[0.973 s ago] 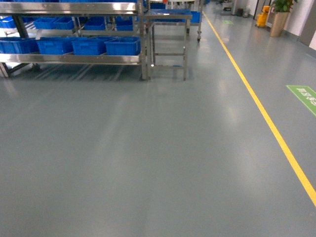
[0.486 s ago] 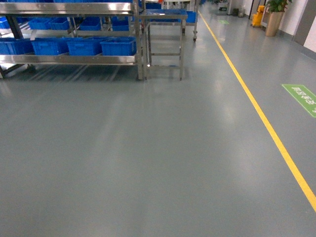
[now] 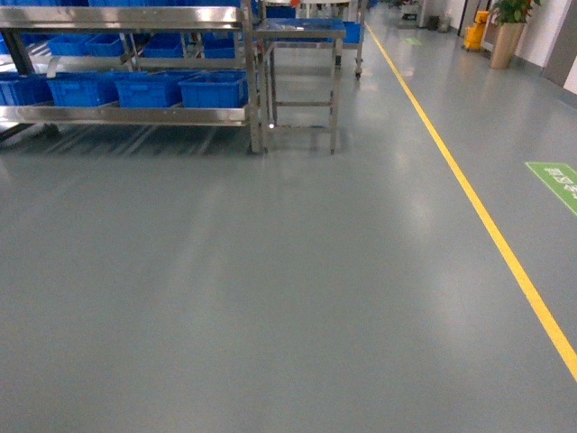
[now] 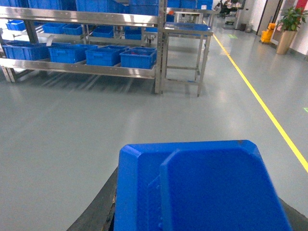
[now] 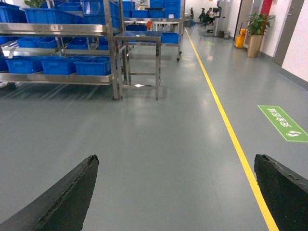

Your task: Pick blue part to blue bin on bottom shelf

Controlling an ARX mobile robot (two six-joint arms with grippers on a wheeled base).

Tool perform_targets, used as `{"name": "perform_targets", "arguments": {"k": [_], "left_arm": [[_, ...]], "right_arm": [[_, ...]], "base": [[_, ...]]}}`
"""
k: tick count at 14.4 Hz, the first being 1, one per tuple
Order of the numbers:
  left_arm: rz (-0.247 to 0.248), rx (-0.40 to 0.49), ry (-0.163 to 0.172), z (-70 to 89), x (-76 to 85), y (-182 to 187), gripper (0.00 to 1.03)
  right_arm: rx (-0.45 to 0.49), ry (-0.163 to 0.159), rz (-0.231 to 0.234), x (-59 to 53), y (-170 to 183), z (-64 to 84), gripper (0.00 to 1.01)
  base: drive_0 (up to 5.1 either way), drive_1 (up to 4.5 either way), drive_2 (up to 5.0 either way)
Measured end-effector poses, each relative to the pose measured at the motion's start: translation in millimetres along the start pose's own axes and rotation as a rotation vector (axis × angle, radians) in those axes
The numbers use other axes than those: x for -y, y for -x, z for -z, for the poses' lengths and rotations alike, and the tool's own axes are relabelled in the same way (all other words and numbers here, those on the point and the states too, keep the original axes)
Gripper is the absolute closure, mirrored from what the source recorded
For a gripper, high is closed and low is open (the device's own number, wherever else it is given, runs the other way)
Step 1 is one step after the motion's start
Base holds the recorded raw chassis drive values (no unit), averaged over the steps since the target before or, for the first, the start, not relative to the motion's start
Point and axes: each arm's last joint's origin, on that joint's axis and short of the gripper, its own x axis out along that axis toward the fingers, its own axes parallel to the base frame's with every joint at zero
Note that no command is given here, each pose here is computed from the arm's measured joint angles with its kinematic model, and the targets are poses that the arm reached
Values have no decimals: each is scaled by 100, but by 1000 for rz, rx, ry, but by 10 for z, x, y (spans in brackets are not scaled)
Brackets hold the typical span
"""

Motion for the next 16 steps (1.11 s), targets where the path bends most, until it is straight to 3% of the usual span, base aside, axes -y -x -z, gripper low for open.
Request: {"name": "perform_targets", "arguments": {"k": [16], "left_arm": [[0, -6, -2, 7, 0, -2, 59]], "right_arm": [[0, 0, 0, 0, 0, 0, 3]], "base": [[-3, 420, -425]]}}
